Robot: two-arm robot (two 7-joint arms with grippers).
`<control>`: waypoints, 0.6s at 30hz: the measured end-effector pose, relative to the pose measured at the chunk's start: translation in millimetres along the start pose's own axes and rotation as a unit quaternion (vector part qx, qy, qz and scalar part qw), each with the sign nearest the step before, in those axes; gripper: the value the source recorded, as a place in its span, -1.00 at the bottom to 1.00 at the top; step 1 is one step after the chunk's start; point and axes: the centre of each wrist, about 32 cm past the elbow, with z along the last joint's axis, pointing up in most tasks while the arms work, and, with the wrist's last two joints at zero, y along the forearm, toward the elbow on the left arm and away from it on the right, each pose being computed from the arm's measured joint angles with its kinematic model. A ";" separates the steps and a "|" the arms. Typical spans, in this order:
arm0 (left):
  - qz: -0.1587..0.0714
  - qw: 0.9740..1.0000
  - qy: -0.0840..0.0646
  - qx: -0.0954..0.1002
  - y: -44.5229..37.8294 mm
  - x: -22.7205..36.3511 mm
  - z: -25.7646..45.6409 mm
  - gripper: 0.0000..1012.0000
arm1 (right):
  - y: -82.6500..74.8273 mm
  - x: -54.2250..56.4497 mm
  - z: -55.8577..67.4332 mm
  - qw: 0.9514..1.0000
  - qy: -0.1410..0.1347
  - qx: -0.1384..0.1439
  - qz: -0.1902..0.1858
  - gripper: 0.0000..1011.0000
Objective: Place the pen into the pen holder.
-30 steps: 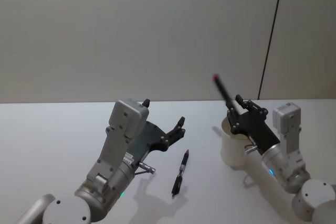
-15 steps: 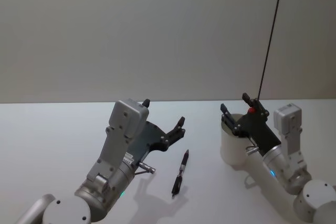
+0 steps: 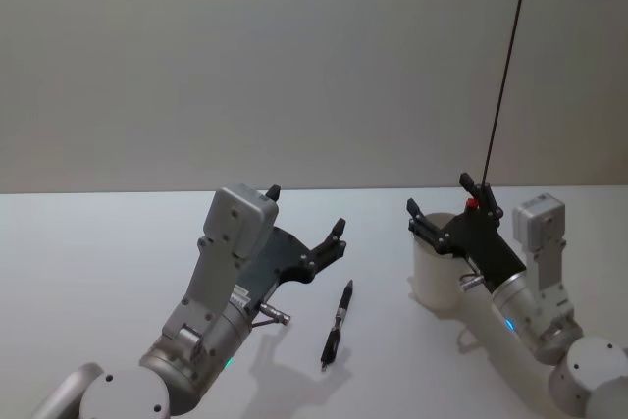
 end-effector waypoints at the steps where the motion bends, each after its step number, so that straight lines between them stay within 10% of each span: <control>1: 0.000 1.000 0.000 0.000 0.0 0.0 0.0 0.98 | 0.2 -0.1 0.1 1.000 0.001 0.001 0.000 0.98; 18: 0.000 1.000 0.000 0.000 0.0 0.0 0.0 0.98 | 23.0 3.8 23.5 0.998 0.028 0.046 -0.023 0.98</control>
